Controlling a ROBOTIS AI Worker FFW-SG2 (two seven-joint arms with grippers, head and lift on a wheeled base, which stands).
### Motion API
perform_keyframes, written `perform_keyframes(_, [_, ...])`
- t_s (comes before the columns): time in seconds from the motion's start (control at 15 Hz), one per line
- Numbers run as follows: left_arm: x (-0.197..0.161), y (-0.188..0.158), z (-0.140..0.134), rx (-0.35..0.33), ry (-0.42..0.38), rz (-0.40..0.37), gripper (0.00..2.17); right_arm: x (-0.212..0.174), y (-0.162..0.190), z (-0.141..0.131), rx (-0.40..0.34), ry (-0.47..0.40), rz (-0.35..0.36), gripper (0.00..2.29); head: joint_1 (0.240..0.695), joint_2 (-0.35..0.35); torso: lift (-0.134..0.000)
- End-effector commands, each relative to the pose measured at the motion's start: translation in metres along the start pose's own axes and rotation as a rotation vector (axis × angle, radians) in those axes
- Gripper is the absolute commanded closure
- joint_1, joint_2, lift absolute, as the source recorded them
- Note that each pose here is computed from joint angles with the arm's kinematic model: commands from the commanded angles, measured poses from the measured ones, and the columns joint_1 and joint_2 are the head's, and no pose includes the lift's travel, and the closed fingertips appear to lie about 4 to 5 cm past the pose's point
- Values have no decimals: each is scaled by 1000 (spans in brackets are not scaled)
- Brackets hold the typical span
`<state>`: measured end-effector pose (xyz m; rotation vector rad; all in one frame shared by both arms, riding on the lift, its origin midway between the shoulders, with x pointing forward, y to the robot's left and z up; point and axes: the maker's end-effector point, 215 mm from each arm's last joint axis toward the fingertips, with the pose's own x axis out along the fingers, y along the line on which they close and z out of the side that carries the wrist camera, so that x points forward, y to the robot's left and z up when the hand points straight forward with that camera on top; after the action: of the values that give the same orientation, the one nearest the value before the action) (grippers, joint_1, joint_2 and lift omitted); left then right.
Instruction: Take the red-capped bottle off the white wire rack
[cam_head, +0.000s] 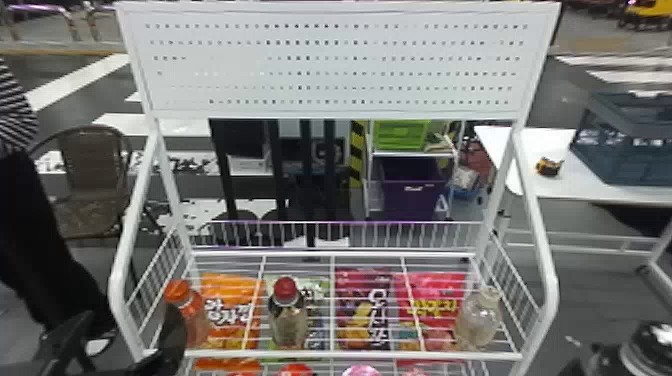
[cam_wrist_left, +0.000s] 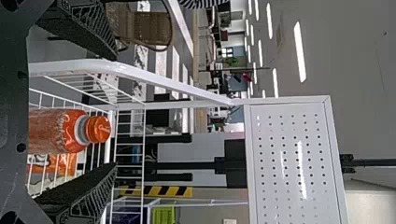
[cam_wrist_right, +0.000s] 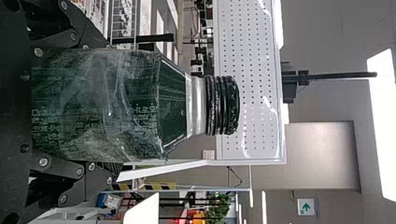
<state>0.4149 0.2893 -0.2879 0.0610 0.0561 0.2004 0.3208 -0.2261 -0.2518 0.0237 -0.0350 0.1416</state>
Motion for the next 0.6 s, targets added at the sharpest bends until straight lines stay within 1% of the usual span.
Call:
perform_keyframes(0.0, [0, 0, 0, 0, 1, 0, 83, 1, 0, 0, 1, 0, -1, 1217, 499, 0, 0])
perform_keyframes(0.53, [0, 0, -3, 3, 5, 1, 83, 2, -1, 0, 1, -1, -2, 1217, 499, 0, 0])
